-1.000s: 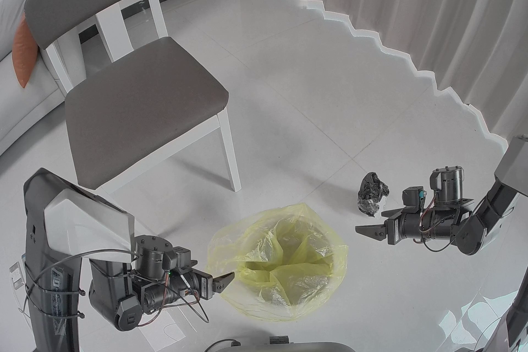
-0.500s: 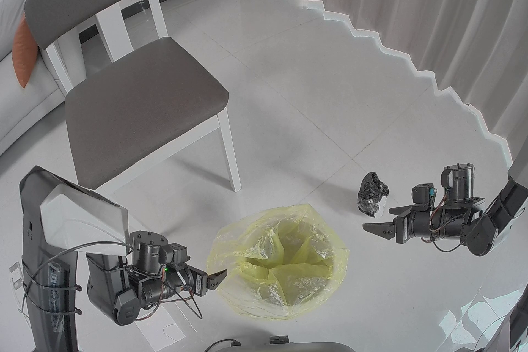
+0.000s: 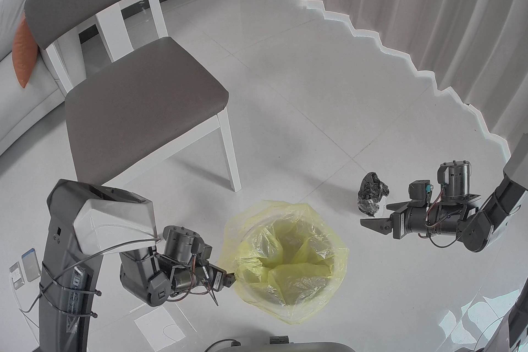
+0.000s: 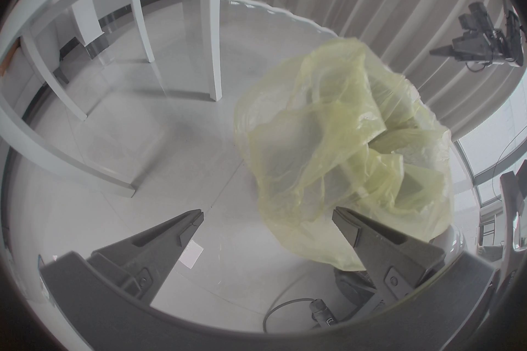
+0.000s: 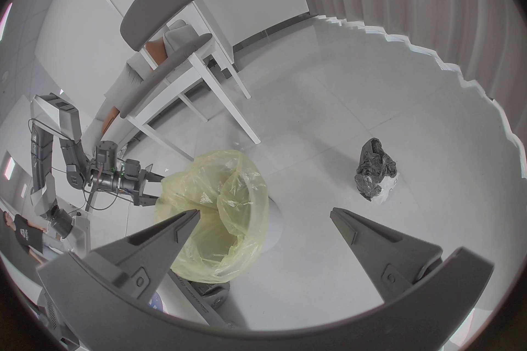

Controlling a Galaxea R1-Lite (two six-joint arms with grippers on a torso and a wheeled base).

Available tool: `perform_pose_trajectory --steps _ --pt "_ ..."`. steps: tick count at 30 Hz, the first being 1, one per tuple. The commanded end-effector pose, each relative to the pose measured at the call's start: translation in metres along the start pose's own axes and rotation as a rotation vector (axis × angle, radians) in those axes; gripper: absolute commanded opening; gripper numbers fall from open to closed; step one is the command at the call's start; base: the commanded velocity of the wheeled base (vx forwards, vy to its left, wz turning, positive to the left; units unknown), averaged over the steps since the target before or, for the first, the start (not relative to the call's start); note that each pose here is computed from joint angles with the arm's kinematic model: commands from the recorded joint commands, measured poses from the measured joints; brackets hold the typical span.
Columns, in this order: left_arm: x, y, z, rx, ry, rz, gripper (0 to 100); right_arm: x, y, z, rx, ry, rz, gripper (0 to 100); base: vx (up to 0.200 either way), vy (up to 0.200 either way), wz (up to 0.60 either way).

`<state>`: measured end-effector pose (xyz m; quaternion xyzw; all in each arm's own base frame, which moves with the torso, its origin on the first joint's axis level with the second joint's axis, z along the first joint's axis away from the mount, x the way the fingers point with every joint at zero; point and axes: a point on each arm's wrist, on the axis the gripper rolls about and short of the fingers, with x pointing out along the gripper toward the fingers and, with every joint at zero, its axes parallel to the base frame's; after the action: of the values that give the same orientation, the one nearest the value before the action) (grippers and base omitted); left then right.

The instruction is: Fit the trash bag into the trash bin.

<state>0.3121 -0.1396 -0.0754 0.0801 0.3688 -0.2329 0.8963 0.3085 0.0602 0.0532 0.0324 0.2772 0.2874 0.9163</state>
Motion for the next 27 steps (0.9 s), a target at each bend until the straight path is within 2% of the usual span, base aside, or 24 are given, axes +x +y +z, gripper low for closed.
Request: perform_pose_trajectory --steps 1,7,12,15,21,27 --pt "0.016 -0.015 0.017 0.036 -0.011 -0.025 100 0.013 -0.006 -0.002 0.005 0.011 0.001 100 0.0 0.0 0.0" --pt "0.026 -0.024 0.032 0.056 0.028 -0.028 100 0.016 -0.008 -0.003 0.008 0.014 -0.001 100 0.0 0.0 0.0" --pt "0.007 -0.021 0.04 0.046 0.008 -0.025 100 0.013 -0.012 -0.001 0.013 0.007 -0.012 100 0.0 0.0 0.0" --pt "-0.016 -0.014 0.034 0.026 0.015 -0.026 100 0.012 -0.012 0.0 0.013 0.002 -0.015 100 0.0 0.0 0.0" --pt "-0.058 0.001 -0.001 -0.014 -0.019 -0.048 100 0.017 -0.015 0.011 0.004 -0.026 -0.015 100 0.0 0.0 0.0" --pt "-0.081 0.003 -0.026 -0.026 -0.054 -0.053 100 0.039 -0.005 0.025 0.004 0.034 0.029 100 0.0 0.0 0.0"
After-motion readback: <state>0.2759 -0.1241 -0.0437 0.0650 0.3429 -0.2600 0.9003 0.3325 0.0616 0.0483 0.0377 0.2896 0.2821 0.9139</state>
